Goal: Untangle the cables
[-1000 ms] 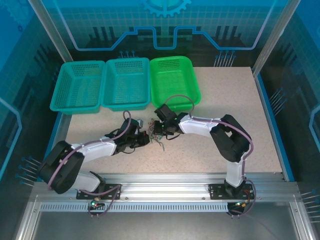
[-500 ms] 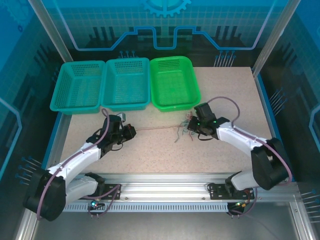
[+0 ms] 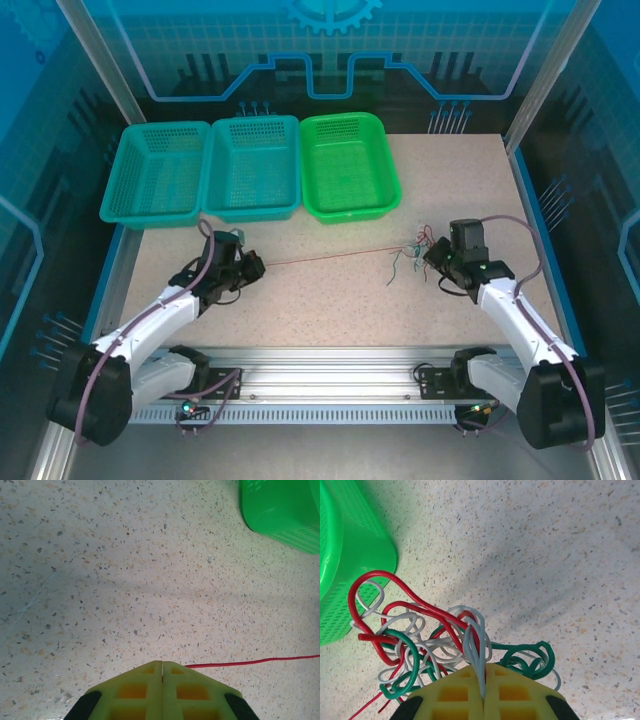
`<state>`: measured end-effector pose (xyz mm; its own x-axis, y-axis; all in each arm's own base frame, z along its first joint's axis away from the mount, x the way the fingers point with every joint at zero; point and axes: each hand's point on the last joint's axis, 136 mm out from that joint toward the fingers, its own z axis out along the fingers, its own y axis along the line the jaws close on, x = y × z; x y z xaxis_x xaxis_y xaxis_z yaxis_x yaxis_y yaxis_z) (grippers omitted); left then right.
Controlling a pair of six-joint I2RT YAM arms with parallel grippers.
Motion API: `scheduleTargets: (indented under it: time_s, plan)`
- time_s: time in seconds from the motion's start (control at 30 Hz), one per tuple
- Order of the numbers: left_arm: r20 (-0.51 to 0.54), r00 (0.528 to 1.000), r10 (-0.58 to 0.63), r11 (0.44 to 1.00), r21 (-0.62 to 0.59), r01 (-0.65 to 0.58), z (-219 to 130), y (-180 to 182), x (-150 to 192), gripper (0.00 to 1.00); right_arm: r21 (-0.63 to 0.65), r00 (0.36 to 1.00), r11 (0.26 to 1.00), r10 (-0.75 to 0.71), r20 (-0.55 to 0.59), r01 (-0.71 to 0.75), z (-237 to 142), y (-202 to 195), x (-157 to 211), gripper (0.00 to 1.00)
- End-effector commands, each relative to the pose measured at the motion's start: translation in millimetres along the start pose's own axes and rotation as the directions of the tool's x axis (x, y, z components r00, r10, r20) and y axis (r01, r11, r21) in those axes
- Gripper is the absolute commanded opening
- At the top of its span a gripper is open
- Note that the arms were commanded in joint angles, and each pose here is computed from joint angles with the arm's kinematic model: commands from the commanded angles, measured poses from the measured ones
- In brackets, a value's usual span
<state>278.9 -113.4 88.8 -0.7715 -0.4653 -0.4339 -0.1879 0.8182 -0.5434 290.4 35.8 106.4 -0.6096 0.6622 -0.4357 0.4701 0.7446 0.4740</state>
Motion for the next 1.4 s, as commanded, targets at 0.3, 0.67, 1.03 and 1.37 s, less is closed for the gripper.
scheduleTargets:
  time_s: [0.3,0.67,1.03,1.37]
  plan:
    - [0.13,0.905,0.406,0.855,0.296,-0.426,-2,-106,8,0.56,-0.376,0.928,0.859,-0.373,0.007,0.349,-23,99,5,0.0]
    - [0.354,0.437,0.827,0.293,0.392,-0.872,-2,-218,50,0.74,-0.447,0.87,0.77,-0.492,0.038,0.455,-50,126,21,0.0]
    - [0.368,0.409,0.835,0.27,0.374,-0.887,42,-257,47,0.0,-0.361,0.872,0.806,-0.488,0.044,0.47,-48,118,20,0.0]
    - [0.328,0.549,0.769,0.458,0.318,-0.831,21,-232,31,0.0,0.132,0.992,0.991,0.01,0.129,-0.027,-19,-28,-31,0.05]
